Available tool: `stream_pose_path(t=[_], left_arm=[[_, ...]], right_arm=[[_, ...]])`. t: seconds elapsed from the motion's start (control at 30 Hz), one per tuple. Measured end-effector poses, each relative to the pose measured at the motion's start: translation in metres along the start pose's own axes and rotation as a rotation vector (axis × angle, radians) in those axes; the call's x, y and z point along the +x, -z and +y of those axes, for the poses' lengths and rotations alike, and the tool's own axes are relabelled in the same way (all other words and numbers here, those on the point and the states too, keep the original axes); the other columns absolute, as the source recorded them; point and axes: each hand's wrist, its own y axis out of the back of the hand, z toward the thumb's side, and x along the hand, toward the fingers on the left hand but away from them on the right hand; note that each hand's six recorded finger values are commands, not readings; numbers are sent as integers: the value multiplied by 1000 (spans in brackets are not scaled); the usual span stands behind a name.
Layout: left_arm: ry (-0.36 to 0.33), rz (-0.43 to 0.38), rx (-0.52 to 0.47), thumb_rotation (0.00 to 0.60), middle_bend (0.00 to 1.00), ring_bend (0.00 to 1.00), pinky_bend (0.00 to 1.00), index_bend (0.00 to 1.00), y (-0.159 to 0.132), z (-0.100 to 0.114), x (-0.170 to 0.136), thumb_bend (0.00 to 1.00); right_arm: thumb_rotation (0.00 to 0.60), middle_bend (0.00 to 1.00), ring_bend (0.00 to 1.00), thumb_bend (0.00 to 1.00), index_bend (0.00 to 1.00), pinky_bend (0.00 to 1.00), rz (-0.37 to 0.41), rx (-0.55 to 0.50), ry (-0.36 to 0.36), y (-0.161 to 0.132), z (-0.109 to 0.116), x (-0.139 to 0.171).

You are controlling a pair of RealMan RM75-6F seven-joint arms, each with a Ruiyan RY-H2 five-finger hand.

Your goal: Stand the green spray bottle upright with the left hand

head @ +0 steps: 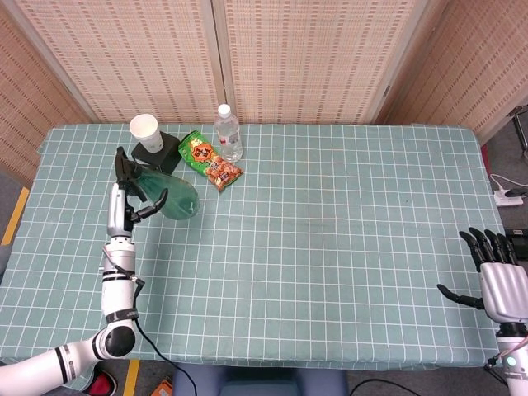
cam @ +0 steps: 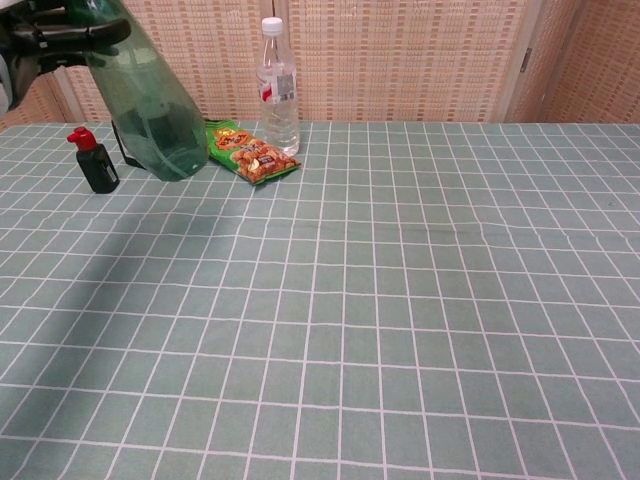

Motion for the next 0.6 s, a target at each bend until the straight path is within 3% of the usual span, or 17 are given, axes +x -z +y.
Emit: stream_pose_path(t=[0.27, 0.4, 0.6], left_arm=[[10, 14, 64, 600, 429, 303, 210, 526, 35, 9, -13, 282], [43, 28, 120, 600, 429, 304, 210, 522, 49, 2, -21, 282], [100, -11, 220, 600, 428, 303, 210, 520, 57, -17, -32, 282]], right_arm=[[600, 62, 0, 59, 130, 0, -5, 8, -8, -1, -1, 0], [600, 62, 0, 59, 129, 0, 2, 8, -8, -2, -1, 0], [600, 61, 0, 59, 129, 0, 8, 4, -10, -2, -1, 0]])
